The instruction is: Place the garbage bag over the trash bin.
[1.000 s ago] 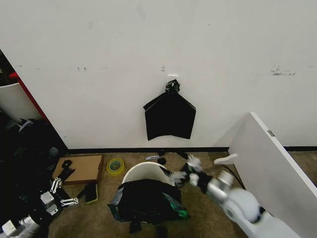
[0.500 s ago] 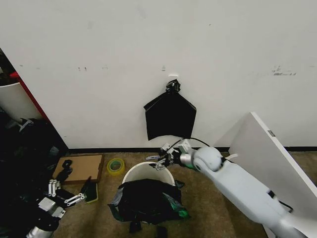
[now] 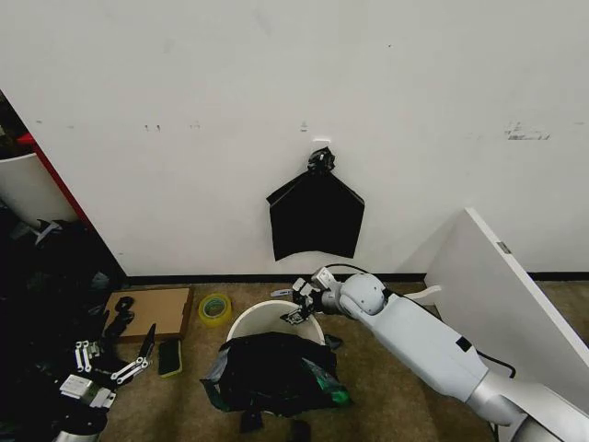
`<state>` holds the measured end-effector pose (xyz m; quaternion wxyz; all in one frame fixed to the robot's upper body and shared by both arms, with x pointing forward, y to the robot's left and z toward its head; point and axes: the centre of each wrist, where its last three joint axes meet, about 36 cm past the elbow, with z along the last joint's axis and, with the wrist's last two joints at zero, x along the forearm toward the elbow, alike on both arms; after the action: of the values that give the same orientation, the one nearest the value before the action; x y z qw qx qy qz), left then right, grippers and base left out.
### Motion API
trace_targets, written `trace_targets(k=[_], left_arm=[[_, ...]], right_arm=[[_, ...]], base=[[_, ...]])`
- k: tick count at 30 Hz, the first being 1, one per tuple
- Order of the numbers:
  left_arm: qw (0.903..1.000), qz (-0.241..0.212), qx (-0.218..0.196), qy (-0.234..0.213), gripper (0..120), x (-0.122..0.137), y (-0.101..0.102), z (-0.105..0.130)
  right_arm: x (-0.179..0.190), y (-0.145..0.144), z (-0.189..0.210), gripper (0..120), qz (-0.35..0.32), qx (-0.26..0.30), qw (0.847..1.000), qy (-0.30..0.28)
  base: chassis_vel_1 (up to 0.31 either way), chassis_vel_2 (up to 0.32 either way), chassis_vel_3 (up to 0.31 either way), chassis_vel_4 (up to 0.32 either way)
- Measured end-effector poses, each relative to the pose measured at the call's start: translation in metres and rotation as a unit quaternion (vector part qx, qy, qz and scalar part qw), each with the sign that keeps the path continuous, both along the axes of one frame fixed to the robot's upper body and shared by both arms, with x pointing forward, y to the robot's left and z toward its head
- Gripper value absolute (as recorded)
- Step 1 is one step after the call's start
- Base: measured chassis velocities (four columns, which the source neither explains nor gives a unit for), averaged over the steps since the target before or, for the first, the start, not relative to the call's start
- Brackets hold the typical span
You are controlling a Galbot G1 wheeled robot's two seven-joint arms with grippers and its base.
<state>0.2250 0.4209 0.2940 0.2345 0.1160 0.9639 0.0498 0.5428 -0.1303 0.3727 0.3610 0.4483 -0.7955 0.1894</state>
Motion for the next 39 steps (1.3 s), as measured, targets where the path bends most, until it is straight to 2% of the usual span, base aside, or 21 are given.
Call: trace_targets(k=[6,7,11,14,19,22,27,30,31,32,33,36,39], left_arm=[[0.9998,0.019,0.000,0.004,100,0.000,-0.002,0.000],[0.9998,0.019,0.000,0.004,100,0.000,-0.002,0.000],[0.9995,0.030,-0.003,0.007,100,-0.001,-0.004,-0.002],[0.9992,0.038,-0.006,0.010,100,-0.003,-0.005,-0.003],[0.9991,0.040,-0.007,0.012,100,-0.004,-0.006,-0.004],[0.9991,0.040,-0.008,0.011,100,-0.003,-0.008,-0.003],[0.9992,0.038,-0.008,0.008,100,0.000,-0.011,0.001],[0.9993,0.036,-0.005,0.009,100,-0.001,-0.008,0.002],[0.9993,0.036,-0.005,0.009,100,-0.001,-0.008,0.002],[0.9993,0.036,-0.004,0.009,100,-0.002,-0.007,0.003],[0.9993,0.036,-0.004,0.009,100,-0.002,-0.007,0.003],[0.9993,0.036,-0.002,0.008,100,-0.003,-0.005,0.004],[0.9995,0.032,-0.004,0.005,100,-0.001,-0.007,0.005]], right_arm=[[-0.007,0.004,-0.001,38,0.010,0.003,1.000,-0.002],[-0.007,0.004,-0.001,38,0.010,0.003,1.000,-0.002],[-0.009,0.006,-0.001,23,0.011,0.002,1.000,-0.003],[-0.012,0.006,-0.002,9,-0.001,0.008,1.000,-0.004],[-0.019,0.005,-0.001,1,-0.028,0.020,0.999,-0.006],[-0.030,0.002,0.001,1,-0.057,0.026,0.998,-0.006],[-0.061,-0.002,0.012,0,-0.136,0.047,0.990,0.002],[-0.089,-0.006,0.024,0,-0.231,0.082,0.968,0.043],[-0.089,-0.006,0.024,0,-0.231,0.082,0.968,0.043],[-0.100,-0.006,0.025,0,-0.267,0.095,0.957,0.055],[-0.103,-0.006,0.026,0,-0.278,0.099,0.954,0.058],[-0.134,-0.010,0.028,0,-0.369,0.133,0.915,0.088],[-0.167,-0.013,0.022,0,-0.452,0.155,0.873,0.095]], base=[[0.000,0.000,0.000,0.000],[0.000,0.000,0.000,0.000],[0.000,0.000,0.000,0.000],[0.000,0.000,0.000,0.000],[0.000,0.000,0.000,0.000],[0.000,0.000,0.000,0.000],[0.000,0.000,0.000,0.000],[0.000,0.000,0.000,0.000],[0.000,0.000,0.000,0.000],[0.000,0.000,0.000,0.000],[0.000,0.000,0.000,0.000],[0.000,0.000,0.000,0.000],[0.000,0.000,0.000,0.000]])
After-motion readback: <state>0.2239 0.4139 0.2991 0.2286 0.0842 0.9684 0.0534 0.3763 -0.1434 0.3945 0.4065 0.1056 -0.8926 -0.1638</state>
